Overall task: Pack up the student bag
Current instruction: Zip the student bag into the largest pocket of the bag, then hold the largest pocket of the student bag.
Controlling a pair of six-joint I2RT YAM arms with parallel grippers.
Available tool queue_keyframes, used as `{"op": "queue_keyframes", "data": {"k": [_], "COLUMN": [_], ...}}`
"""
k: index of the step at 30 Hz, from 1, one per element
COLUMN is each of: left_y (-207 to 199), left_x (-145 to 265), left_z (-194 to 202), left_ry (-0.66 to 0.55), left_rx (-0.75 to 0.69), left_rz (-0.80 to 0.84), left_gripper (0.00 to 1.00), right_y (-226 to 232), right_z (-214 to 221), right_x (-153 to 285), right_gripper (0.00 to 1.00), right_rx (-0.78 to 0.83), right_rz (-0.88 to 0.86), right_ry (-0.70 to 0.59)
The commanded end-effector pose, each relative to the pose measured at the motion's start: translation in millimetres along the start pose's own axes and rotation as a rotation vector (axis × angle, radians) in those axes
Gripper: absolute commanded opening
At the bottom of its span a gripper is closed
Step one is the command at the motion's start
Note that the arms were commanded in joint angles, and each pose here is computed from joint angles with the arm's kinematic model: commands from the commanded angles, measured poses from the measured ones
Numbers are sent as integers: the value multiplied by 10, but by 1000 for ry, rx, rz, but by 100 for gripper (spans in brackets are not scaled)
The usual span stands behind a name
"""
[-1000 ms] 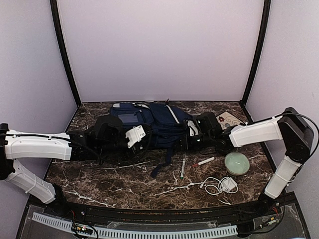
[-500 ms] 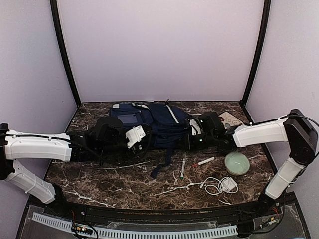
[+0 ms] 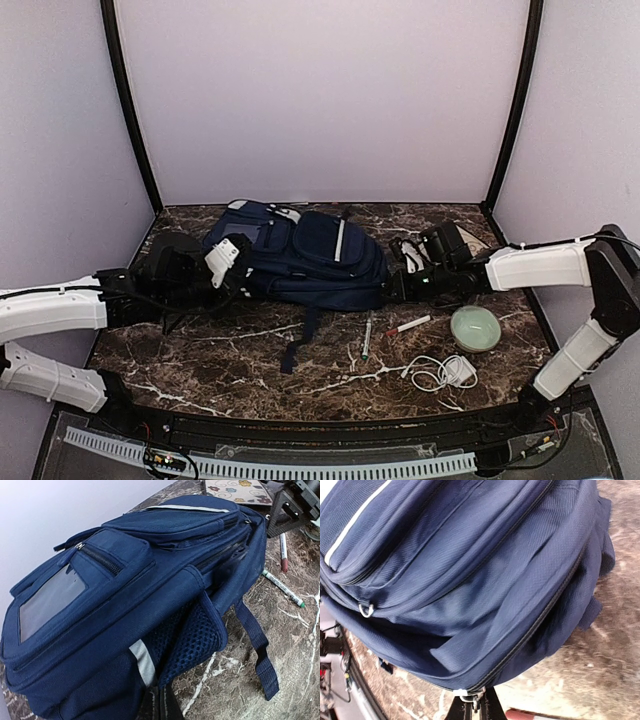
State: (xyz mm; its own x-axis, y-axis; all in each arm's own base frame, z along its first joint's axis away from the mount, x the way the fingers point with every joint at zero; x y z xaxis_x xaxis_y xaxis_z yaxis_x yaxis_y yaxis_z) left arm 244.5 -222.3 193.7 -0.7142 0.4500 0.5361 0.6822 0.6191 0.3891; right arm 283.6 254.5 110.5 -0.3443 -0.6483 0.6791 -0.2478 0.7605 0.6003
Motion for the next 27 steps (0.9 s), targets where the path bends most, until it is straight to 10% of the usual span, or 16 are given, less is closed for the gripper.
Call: {"op": "queue_keyframes", "data": {"k": [1,6,19,27], "left_y": [416,98,-1191,-1313], "left_x": [254,339,-417,-817], "left_z": [61,-394,-697,-486], "left_ry": [-56,-280,-267,-154], "left_rx": [200,86,-540,-736], "left_rz": [-183,82,455,426], "left_gripper": [0,59,45,60], "right_y": [-92,286,615,690], "right_z": [75,133,123,59], "right_x": [-171,-425,-368,-294], "right_gripper": [0,0,0,0], "right_rx": [-14,62,58,56], "right_rz": [43,-24,-133,-147], "right_ry": [76,134,129,107]}}
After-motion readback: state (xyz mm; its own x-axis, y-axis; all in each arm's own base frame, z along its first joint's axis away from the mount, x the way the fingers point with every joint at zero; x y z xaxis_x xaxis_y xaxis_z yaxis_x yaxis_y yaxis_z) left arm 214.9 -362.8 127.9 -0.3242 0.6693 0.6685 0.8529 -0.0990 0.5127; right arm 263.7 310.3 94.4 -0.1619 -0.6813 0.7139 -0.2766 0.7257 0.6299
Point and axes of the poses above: each gripper's point midway between its finger pads, its own x axis back along the fingers, its own y axis along the line the jaws close on, z = x × y, the point moved 3 cm from there along x, back along the fingers, and after that the axes turned 10 degrees about -x, right-handed, at the moved point
